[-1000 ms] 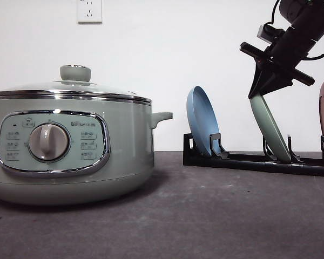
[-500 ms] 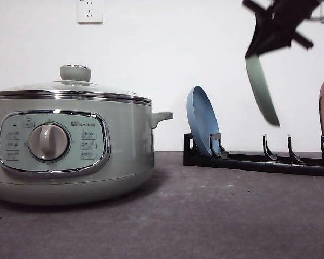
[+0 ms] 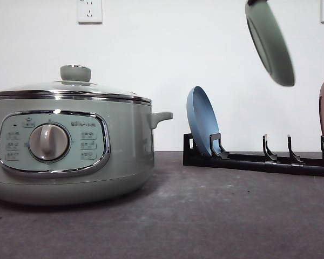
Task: Transfer potato from steamer to green plate
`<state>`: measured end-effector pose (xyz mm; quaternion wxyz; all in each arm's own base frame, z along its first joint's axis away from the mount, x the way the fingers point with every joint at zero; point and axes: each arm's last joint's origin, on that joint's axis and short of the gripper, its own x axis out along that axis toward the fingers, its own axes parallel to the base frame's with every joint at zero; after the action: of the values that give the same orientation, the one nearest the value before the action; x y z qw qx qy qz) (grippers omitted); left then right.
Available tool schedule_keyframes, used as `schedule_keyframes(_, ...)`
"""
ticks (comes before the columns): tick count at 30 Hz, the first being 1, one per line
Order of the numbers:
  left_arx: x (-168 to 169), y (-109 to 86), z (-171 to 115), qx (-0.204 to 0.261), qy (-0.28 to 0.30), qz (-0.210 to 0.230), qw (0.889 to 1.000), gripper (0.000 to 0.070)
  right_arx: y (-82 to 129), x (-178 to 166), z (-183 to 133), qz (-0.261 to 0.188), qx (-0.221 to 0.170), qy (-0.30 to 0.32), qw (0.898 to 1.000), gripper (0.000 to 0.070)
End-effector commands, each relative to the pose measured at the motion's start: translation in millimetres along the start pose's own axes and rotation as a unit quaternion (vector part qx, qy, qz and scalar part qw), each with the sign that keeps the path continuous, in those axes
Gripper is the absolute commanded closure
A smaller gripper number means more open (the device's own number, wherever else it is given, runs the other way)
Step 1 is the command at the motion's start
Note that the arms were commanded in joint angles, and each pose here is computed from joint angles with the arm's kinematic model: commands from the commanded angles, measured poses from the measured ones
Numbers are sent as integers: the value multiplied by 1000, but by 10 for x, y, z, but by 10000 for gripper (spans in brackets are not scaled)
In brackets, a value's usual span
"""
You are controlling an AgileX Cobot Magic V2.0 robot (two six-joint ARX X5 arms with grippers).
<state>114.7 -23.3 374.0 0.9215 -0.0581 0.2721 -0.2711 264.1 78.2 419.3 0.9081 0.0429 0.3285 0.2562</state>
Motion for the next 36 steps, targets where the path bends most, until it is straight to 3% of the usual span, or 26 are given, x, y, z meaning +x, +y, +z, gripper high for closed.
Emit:
schedule_keyframes(1, -32, -23, 60, 16, -13, -4, 1000, 144, 133, -30, -6, -8, -57, 15, 998, 693)
schedule_keyframes(5, -32, -23, 60, 16, -13, -4, 1000, 144, 417, -16, -208, -32, -120, 98, 987, 693)
schedule_keyframes(12, -32, -23, 60, 16, -13, -4, 1000, 144, 897, 117, -607, -58, -215, 199, 954, 694)
schedule_keyframes(16, -32, -23, 60, 16, -13, -4, 1000, 144, 1066, 293, -925, -67, -251, 241, 935, 694)
schedule_keyframes(26, -32, -23, 60, 16, -13, -4, 1000, 144, 1243, 760, -1763, -90, -325, 301, 892, 694)
schedule_keyframes(36, -32, -23, 59, 16, -12, -4, 1000, 144, 1388, 1182, -2199, -93, -368, 351, 856, 694)
